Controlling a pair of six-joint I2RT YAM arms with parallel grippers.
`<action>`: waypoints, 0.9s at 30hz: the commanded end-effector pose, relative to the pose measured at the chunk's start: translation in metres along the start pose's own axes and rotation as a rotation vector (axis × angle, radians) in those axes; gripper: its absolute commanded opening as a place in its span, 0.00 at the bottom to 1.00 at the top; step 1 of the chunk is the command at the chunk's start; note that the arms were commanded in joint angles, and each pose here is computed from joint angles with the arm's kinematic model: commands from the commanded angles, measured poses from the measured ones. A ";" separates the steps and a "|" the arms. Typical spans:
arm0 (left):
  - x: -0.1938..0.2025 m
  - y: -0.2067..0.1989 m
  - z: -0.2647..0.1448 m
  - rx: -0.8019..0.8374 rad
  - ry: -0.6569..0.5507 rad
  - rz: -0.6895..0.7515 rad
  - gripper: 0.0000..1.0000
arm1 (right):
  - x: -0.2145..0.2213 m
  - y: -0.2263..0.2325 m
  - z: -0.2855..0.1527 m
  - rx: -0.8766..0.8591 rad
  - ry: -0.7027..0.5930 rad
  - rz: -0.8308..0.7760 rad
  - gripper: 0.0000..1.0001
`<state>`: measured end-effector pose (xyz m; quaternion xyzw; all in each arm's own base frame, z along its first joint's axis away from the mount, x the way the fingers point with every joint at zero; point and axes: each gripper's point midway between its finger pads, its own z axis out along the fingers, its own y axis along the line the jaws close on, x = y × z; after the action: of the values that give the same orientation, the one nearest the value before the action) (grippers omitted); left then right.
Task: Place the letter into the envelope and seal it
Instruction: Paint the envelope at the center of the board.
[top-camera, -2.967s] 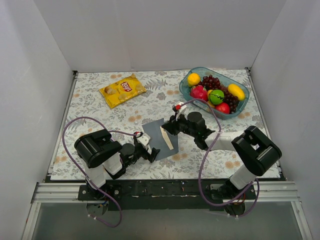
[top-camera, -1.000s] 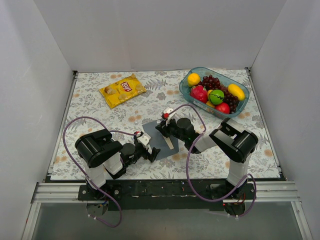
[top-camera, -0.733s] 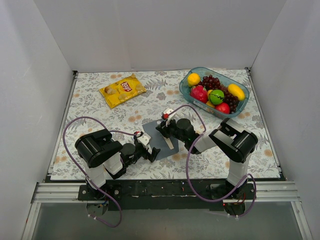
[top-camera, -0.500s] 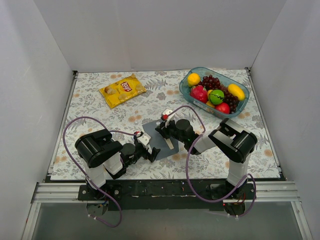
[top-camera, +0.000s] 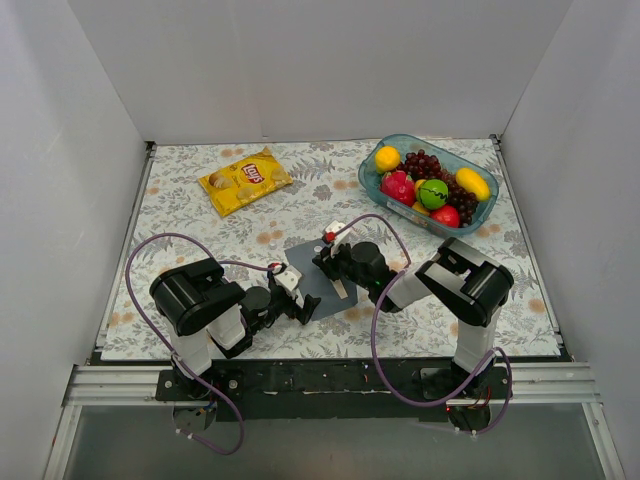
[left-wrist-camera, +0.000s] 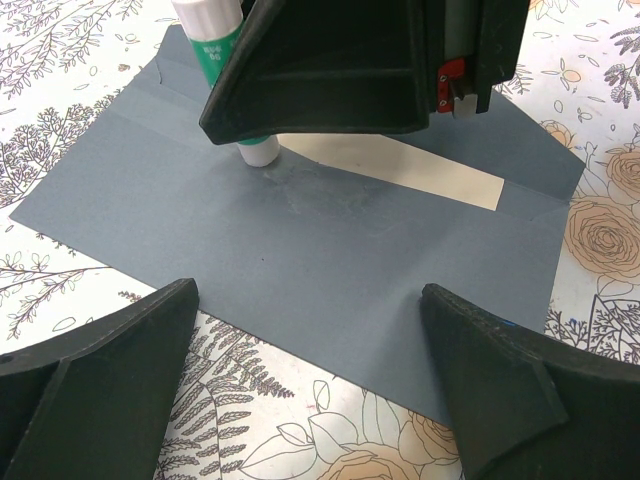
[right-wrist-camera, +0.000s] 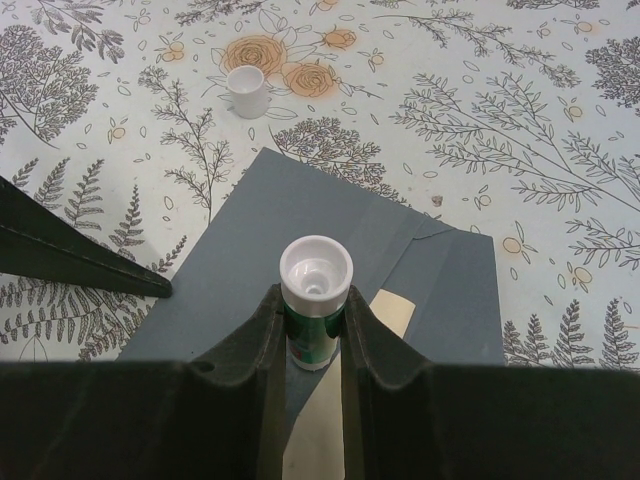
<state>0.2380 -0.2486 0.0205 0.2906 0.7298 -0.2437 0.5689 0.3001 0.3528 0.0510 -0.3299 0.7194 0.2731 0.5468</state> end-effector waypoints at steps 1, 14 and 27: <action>-0.006 0.001 -0.005 -0.013 -0.041 -0.034 0.93 | 0.012 0.002 -0.003 0.012 0.023 -0.011 0.01; -0.005 0.000 -0.003 -0.008 -0.035 -0.035 0.94 | 0.025 0.011 -0.011 0.006 0.057 -0.022 0.01; -0.003 0.001 -0.002 -0.015 -0.026 -0.039 0.93 | 0.032 0.016 -0.019 -0.003 0.076 -0.033 0.01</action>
<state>0.2387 -0.2488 0.0210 0.2881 0.7301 -0.2437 0.5697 0.2858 0.3527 0.0482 -0.3306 0.7151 0.2668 0.5552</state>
